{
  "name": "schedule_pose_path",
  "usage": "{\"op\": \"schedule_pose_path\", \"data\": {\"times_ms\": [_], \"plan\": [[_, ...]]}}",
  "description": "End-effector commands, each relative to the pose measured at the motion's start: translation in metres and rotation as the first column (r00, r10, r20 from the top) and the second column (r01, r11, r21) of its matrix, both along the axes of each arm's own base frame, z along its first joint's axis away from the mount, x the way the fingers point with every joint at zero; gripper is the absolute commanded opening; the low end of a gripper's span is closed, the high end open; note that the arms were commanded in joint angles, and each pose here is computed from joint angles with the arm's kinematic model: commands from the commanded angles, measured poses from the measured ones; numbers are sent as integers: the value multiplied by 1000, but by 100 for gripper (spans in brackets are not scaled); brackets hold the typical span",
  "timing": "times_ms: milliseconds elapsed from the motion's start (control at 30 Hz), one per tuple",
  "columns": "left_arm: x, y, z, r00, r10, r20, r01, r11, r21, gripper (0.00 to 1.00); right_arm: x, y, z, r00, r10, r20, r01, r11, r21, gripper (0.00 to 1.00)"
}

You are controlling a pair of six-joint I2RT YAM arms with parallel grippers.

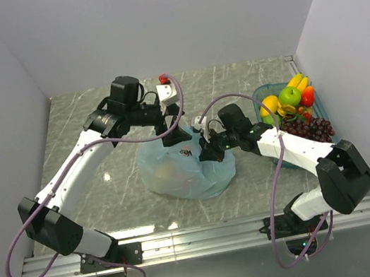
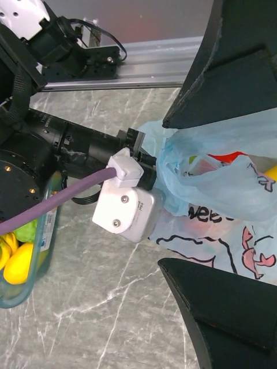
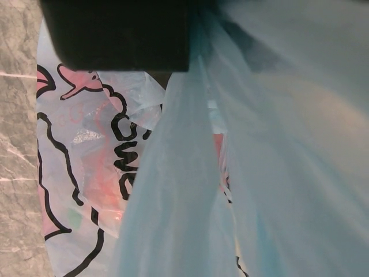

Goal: Place the fake fruits into the plastic bag and tie a complex knot

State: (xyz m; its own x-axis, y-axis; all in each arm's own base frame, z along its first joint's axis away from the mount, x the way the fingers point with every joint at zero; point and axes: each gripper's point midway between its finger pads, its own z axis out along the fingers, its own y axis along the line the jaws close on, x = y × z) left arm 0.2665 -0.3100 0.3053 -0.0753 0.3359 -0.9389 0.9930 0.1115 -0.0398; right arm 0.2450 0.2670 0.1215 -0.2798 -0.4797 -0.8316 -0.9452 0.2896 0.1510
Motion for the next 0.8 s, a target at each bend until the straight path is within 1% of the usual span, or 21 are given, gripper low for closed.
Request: {"op": "schedule_pose_path", "data": {"times_ms": [0, 33, 100, 133, 200, 233, 300, 333, 400, 433, 467, 500, 600, 633, 700, 767], "plan": [[-7, 0, 9, 996, -46, 71, 47, 999, -14, 99, 6, 5, 22, 997, 13, 75, -15, 1000, 24, 0], [-8, 1, 10, 995, -55, 86, 57, 998, -14, 92, 6, 5, 21, 997, 13, 73, -14, 1000, 23, 0], [-15, 2, 10, 994, -70, 78, 72, 997, -19, 83, 6, 5, 20, 998, 11, 68, -13, 1000, 22, 0], [-15, 3, 10, 994, -70, 82, 72, 997, -18, 72, 7, 4, 20, 998, 7, 70, -8, 1000, 22, 0], [-22, 7, 11, 994, -80, 81, 81, 997, -16, 57, 8, 4, 19, 997, 1, 72, -2, 1000, 17, 0], [-24, 8, 11, 993, -83, 81, 84, 996, -13, 43, 8, 3, 19, 997, 0, 71, -1, 1000, 15, 0], [-30, 11, 9, 994, -89, 68, 90, 996, -2, 32, 9, 3, 20, 997, -6, 76, 5, 1000, 17, 0], [-31, 13, 8, 994, -93, 62, 92, 996, 5, 22, 9, 3, 19, 997, -7, 74, 6, 1000, 16, 0], [-33, 16, 7, 995, -88, 51, 87, 996, 19, 13, 10, 2, 20, 997, -12, 81, 11, 1000, 15, 0], [-33, 17, 8, 995, -81, 50, 80, 997, 19, 4, 11, 1, 20, 996, -14, 84, 13, 1000, 11, 0], [-34, 19, 13, 996, -74, 55, 74, 997, 12, 1, 11, 0, 18, 996, -16, 85, 16, 1000, 5, 0], [-33, 21, 17, 996, -62, 58, 62, 998, 0, 1, 13, -3, 18, 995, -22, 93, 22, 1000, -1, 0], [-29, 29, 41, 997, 3, 80, 3, 998, -68, 1, 23, -12, 14, 992, -56, 113, 60, 998, -26, 0], [-30, 32, 58, 994, 37, 105, -24, 993, -115, 1, 28, -14, 14, 990, -75, 118, 80, 996, -35, 0], [-30, 38, 62, 992, 79, 103, -64, 988, -142, 1, 34, -19, 11, 990, -95, 101, 100, 994, -45, 0], [-31, 43, 69, 985, 132, 115, -111, 979, -170, 1, 37, -17, 19, 991, -95, 98, 98, 995, -31, 0]]}}
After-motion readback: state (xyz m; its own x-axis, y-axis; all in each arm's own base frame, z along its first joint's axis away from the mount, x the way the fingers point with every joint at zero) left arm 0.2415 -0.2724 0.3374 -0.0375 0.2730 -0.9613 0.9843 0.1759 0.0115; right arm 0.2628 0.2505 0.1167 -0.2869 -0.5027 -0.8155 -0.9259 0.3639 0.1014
